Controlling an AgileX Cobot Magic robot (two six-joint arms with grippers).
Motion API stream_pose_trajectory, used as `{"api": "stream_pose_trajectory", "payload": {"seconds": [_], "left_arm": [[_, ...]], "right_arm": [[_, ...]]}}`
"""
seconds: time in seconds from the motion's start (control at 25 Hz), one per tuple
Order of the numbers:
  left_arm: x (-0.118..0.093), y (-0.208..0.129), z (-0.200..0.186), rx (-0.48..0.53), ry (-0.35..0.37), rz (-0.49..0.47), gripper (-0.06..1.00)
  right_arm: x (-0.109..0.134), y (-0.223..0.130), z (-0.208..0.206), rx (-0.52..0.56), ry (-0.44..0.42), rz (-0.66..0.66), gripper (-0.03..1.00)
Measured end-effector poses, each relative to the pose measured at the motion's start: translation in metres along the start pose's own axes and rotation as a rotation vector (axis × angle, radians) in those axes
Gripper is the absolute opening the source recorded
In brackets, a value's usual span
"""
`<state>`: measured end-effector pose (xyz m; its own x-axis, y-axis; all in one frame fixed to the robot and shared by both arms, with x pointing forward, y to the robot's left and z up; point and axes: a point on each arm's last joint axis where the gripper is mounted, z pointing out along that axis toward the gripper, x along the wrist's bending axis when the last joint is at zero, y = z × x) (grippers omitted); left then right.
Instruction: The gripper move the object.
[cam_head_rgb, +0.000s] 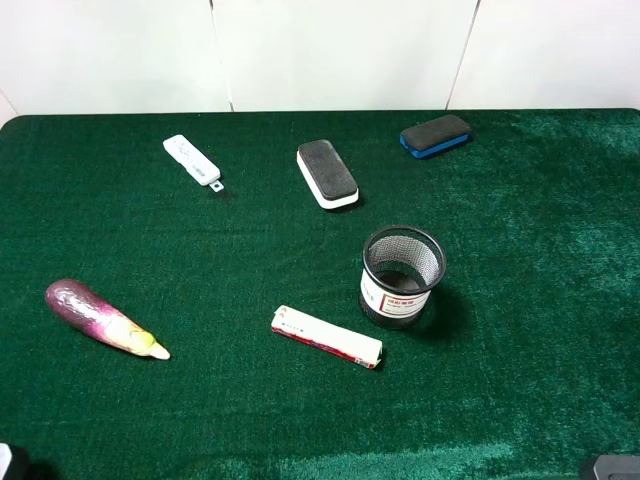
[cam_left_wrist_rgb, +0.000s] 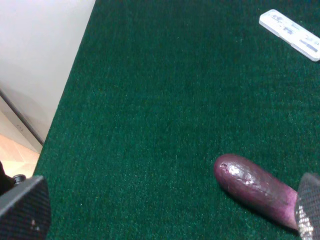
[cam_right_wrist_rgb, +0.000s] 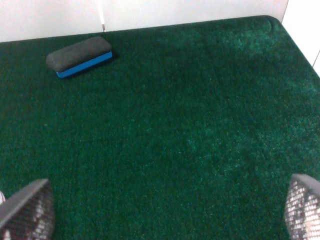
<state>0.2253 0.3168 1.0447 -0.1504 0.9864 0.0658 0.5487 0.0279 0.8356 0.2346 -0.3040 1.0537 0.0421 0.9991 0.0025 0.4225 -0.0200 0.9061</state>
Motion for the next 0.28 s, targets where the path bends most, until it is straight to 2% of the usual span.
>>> {"api": "stream_pose_trajectory", "payload": {"seconds": [0.28], "left_arm": [[0.0000,0.0000,0.0000,0.000,0.000,0.000,0.99]], "right_arm": [[0.0000,0.0000,0.0000,0.000,0.000,0.000,0.69]]}}
